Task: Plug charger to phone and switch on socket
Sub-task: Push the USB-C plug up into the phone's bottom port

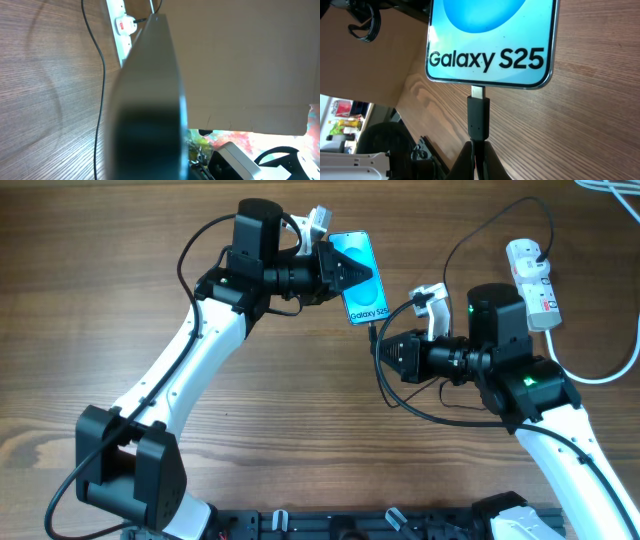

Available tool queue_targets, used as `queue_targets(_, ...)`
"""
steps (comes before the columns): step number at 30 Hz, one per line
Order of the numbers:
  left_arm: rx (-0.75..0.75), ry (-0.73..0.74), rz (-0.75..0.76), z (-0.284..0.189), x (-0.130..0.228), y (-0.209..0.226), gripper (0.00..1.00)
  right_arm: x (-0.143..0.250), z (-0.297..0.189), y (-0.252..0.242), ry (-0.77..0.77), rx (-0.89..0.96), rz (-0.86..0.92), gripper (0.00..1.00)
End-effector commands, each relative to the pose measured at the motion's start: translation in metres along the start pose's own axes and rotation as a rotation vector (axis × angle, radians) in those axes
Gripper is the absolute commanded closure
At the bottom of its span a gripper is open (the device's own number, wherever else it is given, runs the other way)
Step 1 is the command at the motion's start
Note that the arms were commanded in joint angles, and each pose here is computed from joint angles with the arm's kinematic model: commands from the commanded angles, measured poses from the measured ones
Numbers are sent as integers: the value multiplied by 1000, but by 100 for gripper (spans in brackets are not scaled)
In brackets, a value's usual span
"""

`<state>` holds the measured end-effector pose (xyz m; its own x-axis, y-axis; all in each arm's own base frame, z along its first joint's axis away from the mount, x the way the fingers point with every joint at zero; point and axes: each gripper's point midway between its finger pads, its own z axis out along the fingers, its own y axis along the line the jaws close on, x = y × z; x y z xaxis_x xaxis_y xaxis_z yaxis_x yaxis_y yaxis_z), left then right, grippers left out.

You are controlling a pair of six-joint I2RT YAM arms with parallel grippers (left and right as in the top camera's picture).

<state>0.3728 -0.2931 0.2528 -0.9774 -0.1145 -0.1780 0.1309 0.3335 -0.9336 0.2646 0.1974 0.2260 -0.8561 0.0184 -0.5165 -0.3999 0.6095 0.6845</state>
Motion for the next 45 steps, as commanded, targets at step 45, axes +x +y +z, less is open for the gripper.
queue_targets(45, 62, 47, 149, 1, 14, -25, 96, 2, 0, 5, 19, -20, 21, 96)
